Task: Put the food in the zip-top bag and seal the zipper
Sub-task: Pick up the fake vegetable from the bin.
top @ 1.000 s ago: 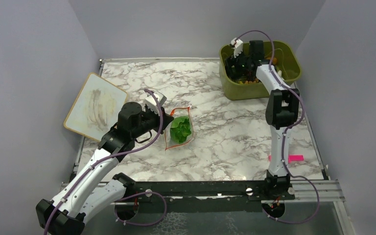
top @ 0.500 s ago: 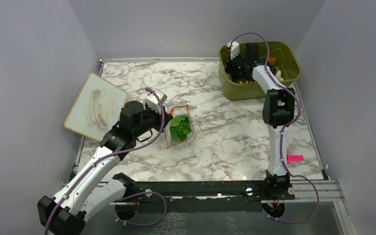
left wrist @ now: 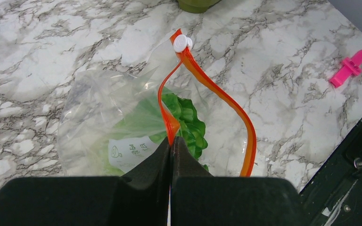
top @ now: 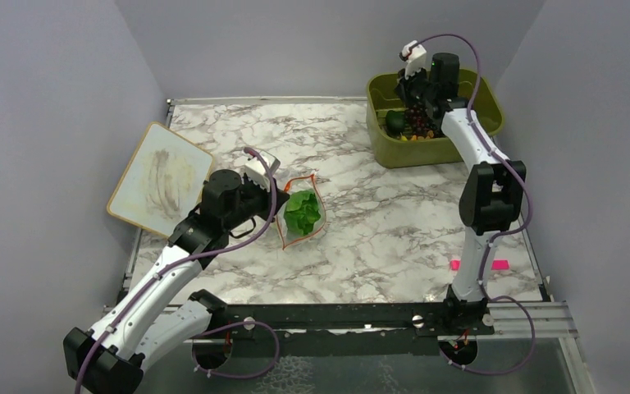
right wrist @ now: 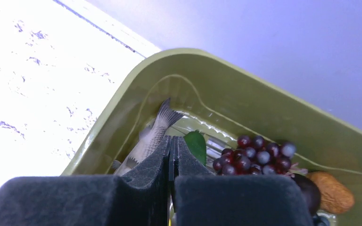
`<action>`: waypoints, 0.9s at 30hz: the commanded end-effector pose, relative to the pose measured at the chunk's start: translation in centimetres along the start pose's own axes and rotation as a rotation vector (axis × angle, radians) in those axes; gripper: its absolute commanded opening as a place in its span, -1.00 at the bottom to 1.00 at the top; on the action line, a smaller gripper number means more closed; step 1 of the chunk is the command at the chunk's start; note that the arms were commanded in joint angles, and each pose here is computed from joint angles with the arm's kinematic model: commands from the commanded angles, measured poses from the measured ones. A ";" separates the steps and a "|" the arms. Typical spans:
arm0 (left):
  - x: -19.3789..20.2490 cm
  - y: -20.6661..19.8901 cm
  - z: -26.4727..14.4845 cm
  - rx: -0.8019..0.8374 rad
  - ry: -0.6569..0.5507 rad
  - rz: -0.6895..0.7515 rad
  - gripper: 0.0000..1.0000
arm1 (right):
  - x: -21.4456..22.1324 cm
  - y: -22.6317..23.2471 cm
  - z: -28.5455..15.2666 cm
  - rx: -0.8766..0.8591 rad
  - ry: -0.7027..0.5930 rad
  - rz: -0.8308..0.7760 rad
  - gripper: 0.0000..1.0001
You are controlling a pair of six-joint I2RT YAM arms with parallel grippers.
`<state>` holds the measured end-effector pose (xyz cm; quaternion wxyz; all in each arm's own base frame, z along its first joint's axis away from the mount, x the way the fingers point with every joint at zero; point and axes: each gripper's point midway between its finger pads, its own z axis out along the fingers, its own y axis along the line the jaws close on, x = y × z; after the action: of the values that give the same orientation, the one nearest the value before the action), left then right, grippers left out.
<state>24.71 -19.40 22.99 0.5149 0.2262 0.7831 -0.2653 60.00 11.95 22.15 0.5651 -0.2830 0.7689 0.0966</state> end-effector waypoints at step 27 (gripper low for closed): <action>-1.6 3.4 3.8 -0.203 0.074 -0.150 -1.00 | 5.2 -9.1 0.0 0.395 0.220 0.364 0.38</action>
<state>28.39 -18.72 20.79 0.4986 0.1644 0.8249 -0.2096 63.14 3.67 19.72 0.5038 -0.1017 0.8573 -0.0294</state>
